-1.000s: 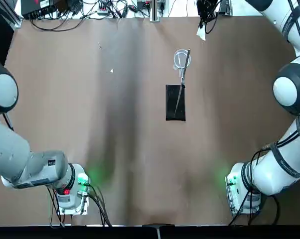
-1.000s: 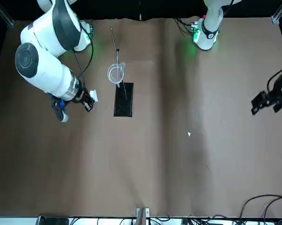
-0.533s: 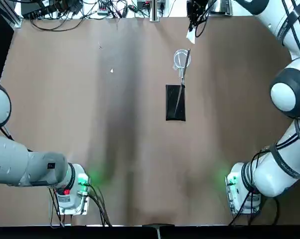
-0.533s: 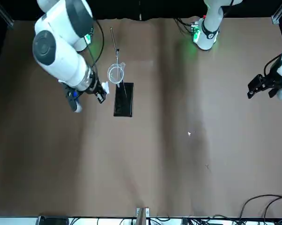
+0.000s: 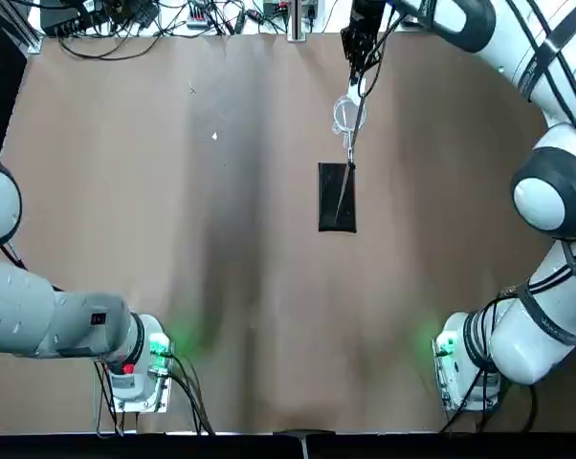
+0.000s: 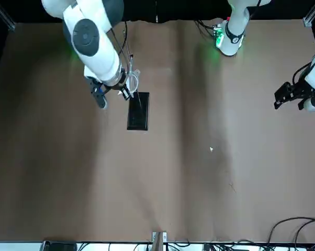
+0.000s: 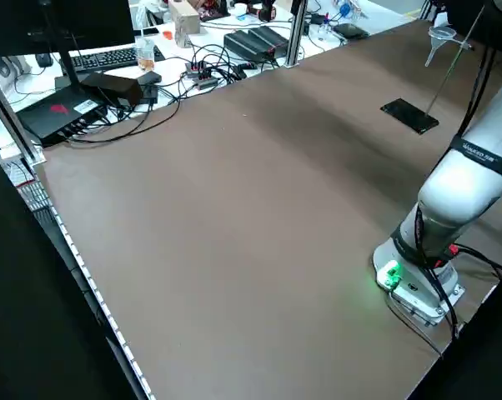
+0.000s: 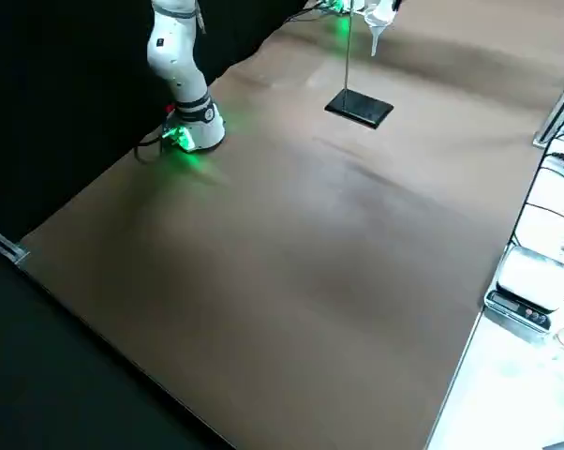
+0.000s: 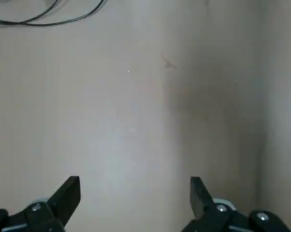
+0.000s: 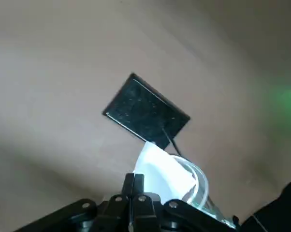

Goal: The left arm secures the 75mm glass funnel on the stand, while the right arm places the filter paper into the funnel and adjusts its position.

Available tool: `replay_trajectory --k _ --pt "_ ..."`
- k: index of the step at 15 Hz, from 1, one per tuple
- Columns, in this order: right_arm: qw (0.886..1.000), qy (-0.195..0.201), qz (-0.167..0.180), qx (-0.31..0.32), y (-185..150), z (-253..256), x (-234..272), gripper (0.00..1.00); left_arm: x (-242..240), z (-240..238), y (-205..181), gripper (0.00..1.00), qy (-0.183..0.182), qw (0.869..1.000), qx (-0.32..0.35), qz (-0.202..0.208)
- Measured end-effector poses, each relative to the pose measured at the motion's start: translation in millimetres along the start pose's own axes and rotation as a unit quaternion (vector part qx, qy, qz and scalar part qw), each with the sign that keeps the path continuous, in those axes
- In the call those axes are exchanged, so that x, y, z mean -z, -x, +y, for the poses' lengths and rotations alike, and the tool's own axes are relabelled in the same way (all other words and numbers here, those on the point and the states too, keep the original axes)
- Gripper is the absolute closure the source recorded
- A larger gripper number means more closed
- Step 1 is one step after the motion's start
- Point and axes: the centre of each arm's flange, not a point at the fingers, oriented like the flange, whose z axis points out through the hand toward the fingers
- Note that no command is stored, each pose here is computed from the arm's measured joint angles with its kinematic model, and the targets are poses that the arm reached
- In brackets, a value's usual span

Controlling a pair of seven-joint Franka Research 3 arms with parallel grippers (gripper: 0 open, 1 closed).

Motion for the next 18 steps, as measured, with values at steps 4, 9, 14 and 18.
replay_trajectory --k 4,9,14,18 --pt "1.0 0.02 0.003 0.002 4 6 2 0.99 1 2 3 0.0 0.0 1.0 0.021 -0.009" --pt "0.999 0.032 0.039 0.003 28 2 -10 0.99 17 4 17 0.0 -0.001 0.999 0.029 -0.03" --pt "0.998 0.051 0.049 0.003 31 -13 -41 0.98 14 14 21 0.0 -0.002 0.999 0.021 -0.043" --pt "0.998 0.047 0.049 0.004 32 -13 -38 0.84 3 17 17 0.0 -0.001 0.998 0.019 -0.052"
